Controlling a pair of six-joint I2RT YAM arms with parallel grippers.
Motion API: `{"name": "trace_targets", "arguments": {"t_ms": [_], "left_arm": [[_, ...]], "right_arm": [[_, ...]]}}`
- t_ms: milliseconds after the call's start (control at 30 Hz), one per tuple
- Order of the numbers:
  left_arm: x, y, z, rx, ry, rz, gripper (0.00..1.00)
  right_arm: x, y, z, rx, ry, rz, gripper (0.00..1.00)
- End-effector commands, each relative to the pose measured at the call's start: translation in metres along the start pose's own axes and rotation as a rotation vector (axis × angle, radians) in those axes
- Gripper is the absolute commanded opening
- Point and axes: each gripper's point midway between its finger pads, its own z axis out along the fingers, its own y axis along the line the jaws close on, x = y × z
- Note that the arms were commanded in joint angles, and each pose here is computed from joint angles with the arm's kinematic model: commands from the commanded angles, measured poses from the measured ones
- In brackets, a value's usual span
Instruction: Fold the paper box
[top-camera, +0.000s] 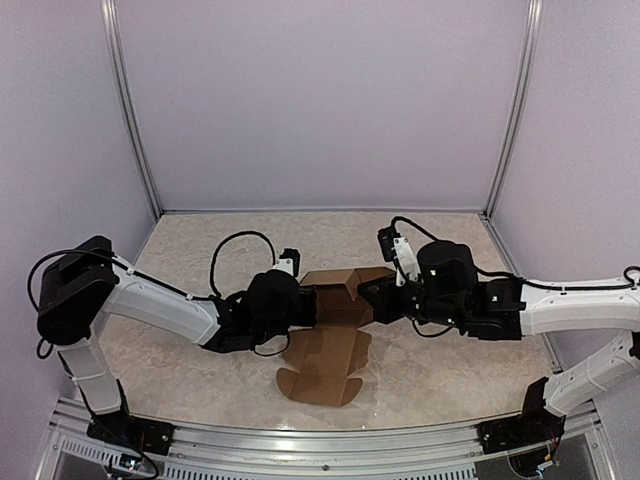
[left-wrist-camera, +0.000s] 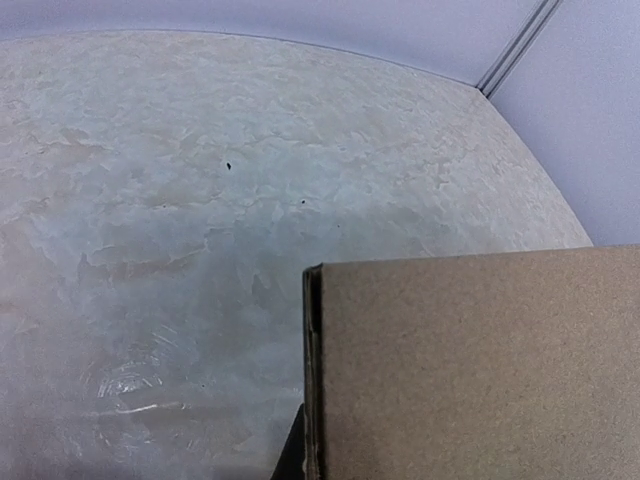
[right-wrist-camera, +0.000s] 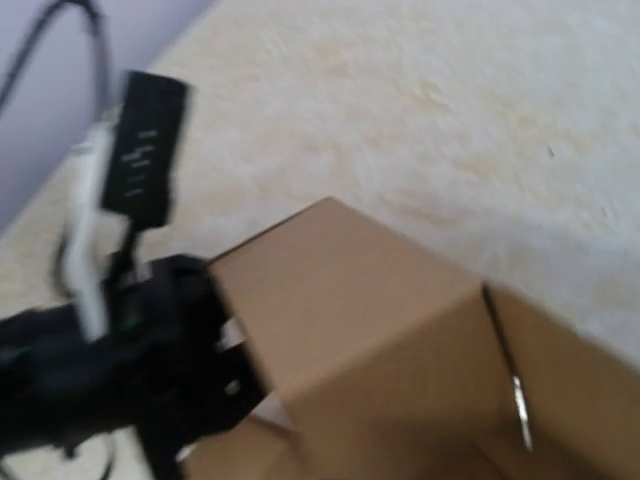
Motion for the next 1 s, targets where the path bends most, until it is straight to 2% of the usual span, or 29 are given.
{"name": "trace_targets", "arguments": {"t_ms": [0, 333, 467, 700, 967], "left_arm": [[-0.014, 0.006, -0.003, 0.036, 0.008, -0.087, 0.00], [-0.047, 0.010, -0.014, 0.102, -0.017, -0.237, 0.00], [-0.060, 0.005, -0.022, 0.162, -0.029, -0.314, 0.00], [-0.084, -0.005, -0.043, 0.266, -0.058, -0.410, 0.00], [-0.100, -0.017, -0.066, 0.356, -0.071, -0.466, 0.00]], "right_arm": [[-0.017, 0.019, -0.021, -0.070, -0.012, -0.068, 0.00], [-0.025, 0.039, -0.068, -0.222, -0.047, -0.168, 0.00], [-0.027, 0.045, -0.081, -0.284, -0.104, -0.187, 0.00], [-0.031, 0.048, -0.088, -0.321, -0.180, -0.202, 0.00], [-0.060, 0.063, -0.087, -0.350, -0.292, -0.199, 0.00]]}}
